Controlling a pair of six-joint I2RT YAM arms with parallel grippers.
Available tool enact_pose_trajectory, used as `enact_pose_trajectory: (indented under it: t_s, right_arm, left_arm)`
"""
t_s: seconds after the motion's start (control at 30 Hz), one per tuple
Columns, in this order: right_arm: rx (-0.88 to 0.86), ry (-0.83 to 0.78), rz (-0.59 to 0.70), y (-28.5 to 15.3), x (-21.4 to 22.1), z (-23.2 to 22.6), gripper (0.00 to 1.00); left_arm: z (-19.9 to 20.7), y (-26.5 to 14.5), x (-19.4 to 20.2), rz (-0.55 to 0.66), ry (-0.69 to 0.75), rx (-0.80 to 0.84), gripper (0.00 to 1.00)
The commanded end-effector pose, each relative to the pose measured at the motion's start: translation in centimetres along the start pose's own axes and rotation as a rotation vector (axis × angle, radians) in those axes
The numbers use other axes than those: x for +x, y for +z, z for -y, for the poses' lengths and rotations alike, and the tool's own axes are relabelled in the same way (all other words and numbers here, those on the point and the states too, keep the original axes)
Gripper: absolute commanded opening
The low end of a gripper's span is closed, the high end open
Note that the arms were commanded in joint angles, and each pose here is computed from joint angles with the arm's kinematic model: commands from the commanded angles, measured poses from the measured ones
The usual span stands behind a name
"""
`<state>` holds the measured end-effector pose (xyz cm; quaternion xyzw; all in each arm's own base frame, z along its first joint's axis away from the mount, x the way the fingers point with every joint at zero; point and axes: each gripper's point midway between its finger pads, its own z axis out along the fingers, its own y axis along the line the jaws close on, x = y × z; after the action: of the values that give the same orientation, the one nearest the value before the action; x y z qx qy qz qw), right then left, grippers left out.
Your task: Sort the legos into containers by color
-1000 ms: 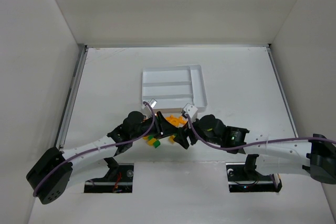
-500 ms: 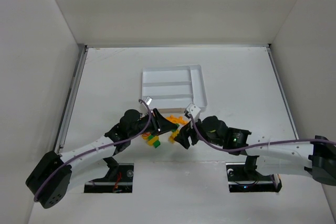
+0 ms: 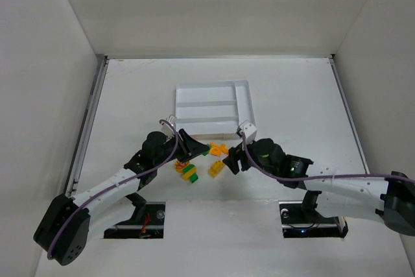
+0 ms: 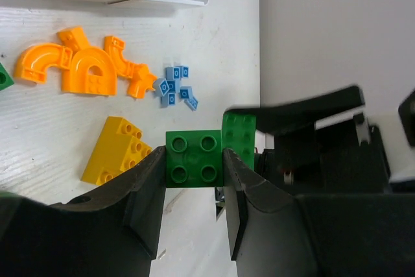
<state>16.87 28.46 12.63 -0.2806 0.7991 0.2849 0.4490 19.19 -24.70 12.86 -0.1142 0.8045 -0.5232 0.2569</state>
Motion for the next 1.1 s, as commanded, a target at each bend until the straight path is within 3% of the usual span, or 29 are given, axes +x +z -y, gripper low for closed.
enact_pose_trajectory:
  t_s: [0.0, 0.17, 0.57, 0.8, 1.07]
  right_arm:
    - [0.184, 0.062, 0.186, -0.4, -6.7, 4.6, 0.51]
    - [0.393, 0.192, 0.3, 0.7, -11.4, 12.9, 0.51]
    - [0.633, 0.268, 0.225, 10.0, -13.1, 25.5, 0.54]
    - [0.712, 0.293, 0.221, 12.1, -13.1, 28.4, 0.56]
    - [0.749, 0.301, 0.22, 12.8, -13.6, 29.8, 0.75]
  left_arm:
    - [1.0, -0.2, -1.0, 0.04, 0.056, 0.029, 0.13]
    - [1.5, 0.3, -1.3, 0.059, 0.092, 0.021, 0.15]
    - [1.3, 1.8, -0.5, 0.045, 0.149, -0.027, 0.15]
    - [1.1, 2.1, -0.6, 0.049, 0.156, -0.041, 0.16]
    - [1.1, 2.3, -0.8, 0.055, 0.162, -0.052, 0.16]
